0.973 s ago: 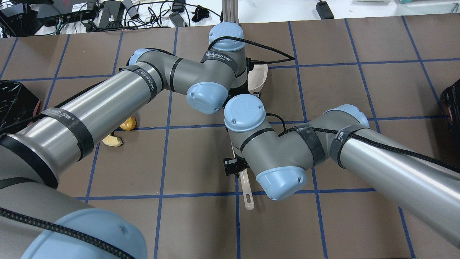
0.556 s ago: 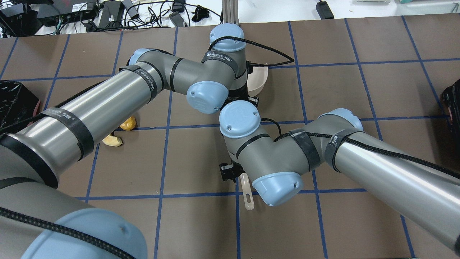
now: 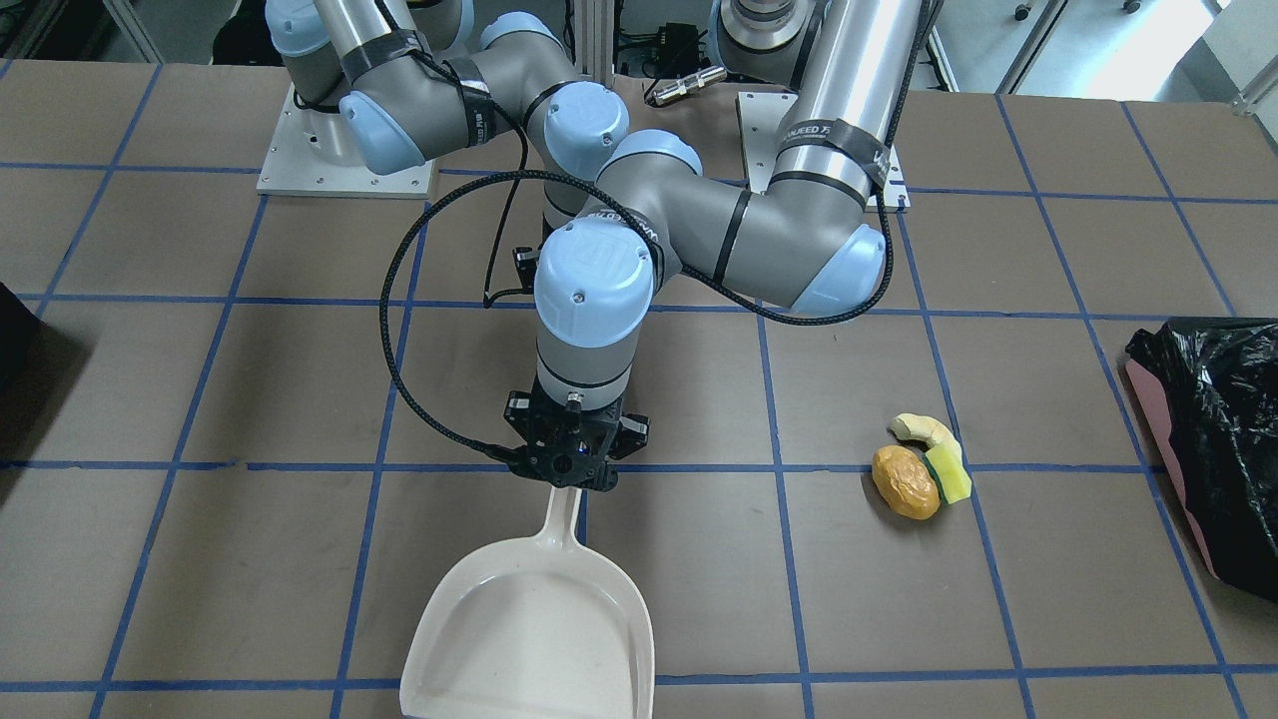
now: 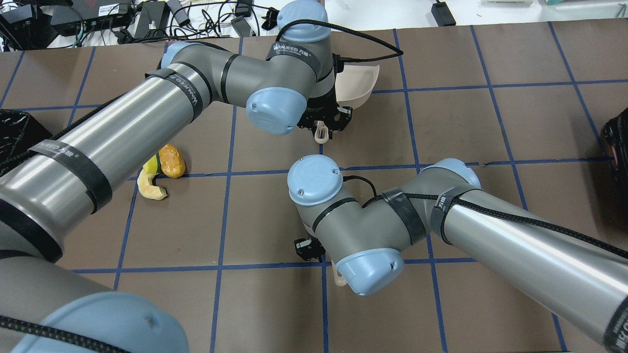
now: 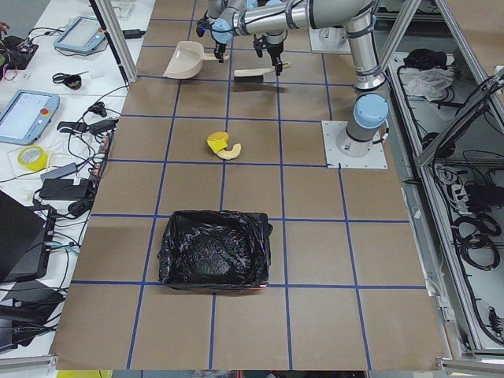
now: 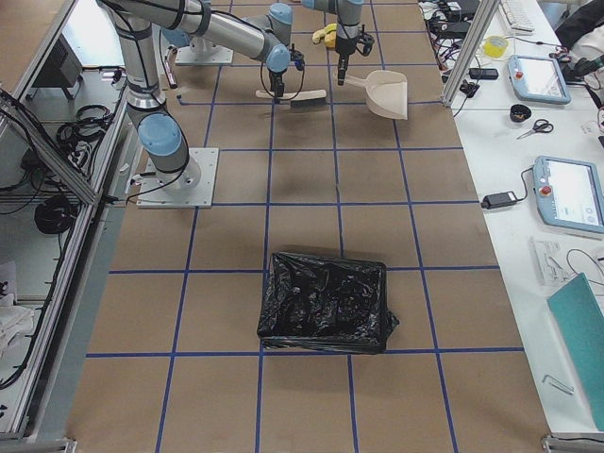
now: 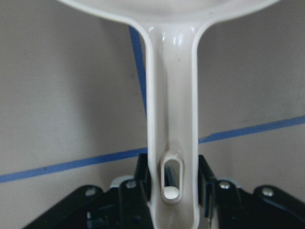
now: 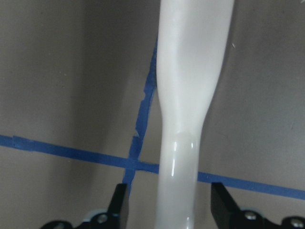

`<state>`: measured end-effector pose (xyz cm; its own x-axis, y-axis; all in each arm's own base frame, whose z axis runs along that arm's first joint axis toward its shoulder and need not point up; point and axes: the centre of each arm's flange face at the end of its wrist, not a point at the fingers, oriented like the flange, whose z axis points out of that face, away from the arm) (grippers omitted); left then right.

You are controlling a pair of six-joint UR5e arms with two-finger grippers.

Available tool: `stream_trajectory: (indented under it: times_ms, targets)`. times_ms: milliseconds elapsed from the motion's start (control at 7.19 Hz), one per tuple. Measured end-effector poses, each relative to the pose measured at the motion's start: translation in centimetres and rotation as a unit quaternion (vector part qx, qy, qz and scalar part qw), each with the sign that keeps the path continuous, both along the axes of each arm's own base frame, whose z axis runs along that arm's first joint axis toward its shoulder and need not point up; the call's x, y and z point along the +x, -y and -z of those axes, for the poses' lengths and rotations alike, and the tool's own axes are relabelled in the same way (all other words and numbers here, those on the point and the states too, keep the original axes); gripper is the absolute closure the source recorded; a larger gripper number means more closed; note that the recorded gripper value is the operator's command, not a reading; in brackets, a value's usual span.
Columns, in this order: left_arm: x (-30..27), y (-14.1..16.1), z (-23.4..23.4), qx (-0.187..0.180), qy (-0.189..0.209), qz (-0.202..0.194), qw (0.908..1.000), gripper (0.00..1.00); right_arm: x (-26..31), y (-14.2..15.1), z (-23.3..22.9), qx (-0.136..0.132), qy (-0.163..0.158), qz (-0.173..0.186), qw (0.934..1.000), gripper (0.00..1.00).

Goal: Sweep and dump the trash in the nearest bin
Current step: 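Lift the dustpan and set it beside the peel and bread with the left gripper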

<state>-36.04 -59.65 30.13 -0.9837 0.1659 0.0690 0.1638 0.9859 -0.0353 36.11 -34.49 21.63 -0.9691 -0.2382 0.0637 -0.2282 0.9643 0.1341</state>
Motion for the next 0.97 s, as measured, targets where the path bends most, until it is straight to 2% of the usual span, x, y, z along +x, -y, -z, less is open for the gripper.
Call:
stream_trajectory:
  times_ms: [139, 278, 417, 834, 973]
  targets:
    - [3.6, 2.2, -2.2, -0.011, -0.001, -0.005, 0.9999, 1.00, 0.0, -0.3, 0.3, 0.003, -0.003, 0.002, 1.0000, 0.74]
    - [8.3, 3.9, -4.5, -0.012, 0.000, -0.004, 0.9999, 1.00, -0.1, -0.7, 0.7, 0.006, -0.005, 0.002, 1.0000, 0.90]
    - [13.4, 4.9, -6.7, -0.004, 0.005, 0.003, 1.0000, 1.00, -0.1, -0.8, 0.8, 0.008, -0.007, 0.003, 0.9999, 1.00]
    - [29.0, 4.8, -11.7, 0.012, 0.012, 0.061, 0.9980, 1.00, 0.0, -0.5, 0.3, -0.001, -0.007, 0.003, 1.0000, 1.00]
    - [33.4, 4.2, -12.8, 0.012, 0.022, 0.093, 0.9954, 1.00, 0.0, -0.3, 0.0, -0.006, -0.007, 0.003, 0.9999, 0.80]
